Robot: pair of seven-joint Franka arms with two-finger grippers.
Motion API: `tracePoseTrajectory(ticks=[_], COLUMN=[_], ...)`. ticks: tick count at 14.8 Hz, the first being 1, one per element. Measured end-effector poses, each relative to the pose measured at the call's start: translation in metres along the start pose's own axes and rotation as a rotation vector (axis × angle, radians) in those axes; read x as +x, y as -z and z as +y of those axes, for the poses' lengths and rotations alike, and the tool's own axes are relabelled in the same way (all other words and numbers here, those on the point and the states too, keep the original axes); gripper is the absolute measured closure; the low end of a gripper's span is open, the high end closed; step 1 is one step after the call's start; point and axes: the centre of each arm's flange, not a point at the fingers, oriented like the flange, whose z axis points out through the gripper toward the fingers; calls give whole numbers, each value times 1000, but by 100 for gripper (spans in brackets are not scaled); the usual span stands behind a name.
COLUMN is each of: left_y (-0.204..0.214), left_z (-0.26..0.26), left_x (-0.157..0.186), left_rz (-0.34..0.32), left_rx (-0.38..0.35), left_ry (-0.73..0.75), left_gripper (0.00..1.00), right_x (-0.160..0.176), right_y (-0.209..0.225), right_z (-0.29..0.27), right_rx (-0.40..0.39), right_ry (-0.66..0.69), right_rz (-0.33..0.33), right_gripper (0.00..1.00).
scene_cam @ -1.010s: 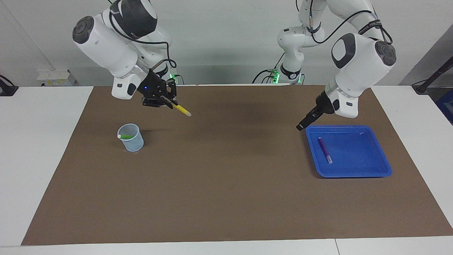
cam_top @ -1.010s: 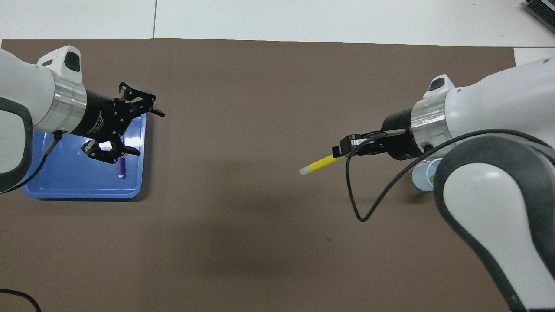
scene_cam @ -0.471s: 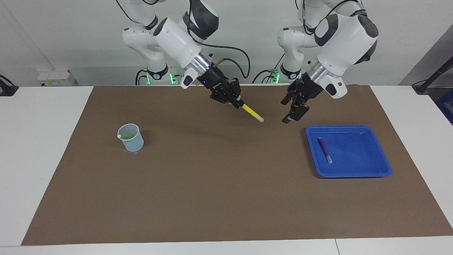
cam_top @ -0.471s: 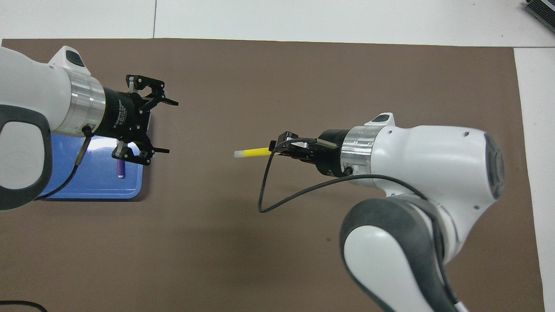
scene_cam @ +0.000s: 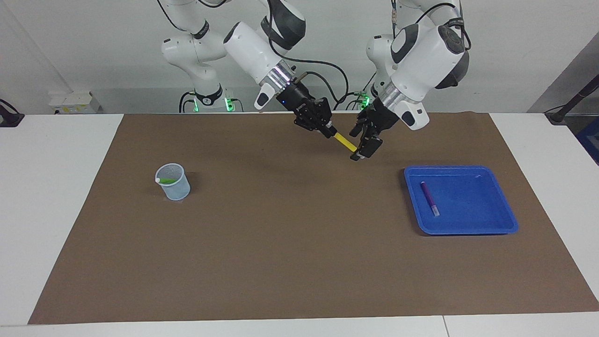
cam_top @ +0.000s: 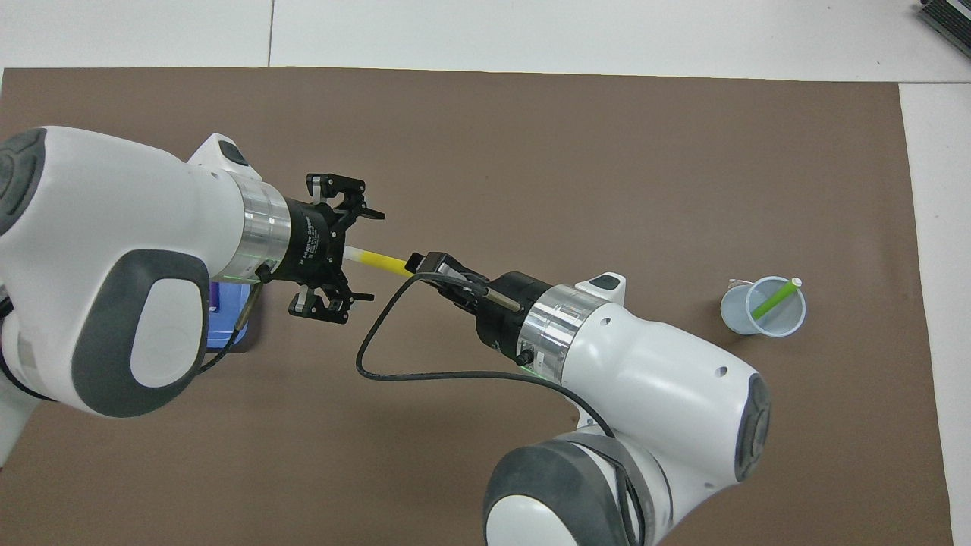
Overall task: Right arm passes pens to left for tray arrangement
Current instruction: 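Carry the yellow pen toward the left gripper while it approaches, then close the left gripper on the yellow pen and release right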
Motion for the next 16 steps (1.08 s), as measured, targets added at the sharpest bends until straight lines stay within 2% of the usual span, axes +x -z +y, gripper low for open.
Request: tracePoseTrajectory(ticks=[3,4,5,10,13,15,16], left_y=[1,2,2,1,-8,-15,-16], left_z=[-3,-4,-5,-4,-6,-10,-11], left_x=[-1,-2,-3,-6,-16,-21,-22], left_rz=[2,2,2,0,-3,-2,-2], left_rx=[-3,-4,-5,-18,-47,-51,-53], left_ry=[5,11,18,44,62,68,69], left_gripper=[0,8,10,12,10,20,20], right_x=[0,0,1,1,1,1,1], right_y=[0,0,0,0,0,0,0], right_z=[0,0,0,0,1,1,1], right_rx=[0,0,0,-1,-1,-1,-1], right_ry=[-1,-1,-1,-1,-1,-1,-2], right_rz=[1,1,1,1,1,2,2], right_gripper=[81,81,81,81,81,81,81])
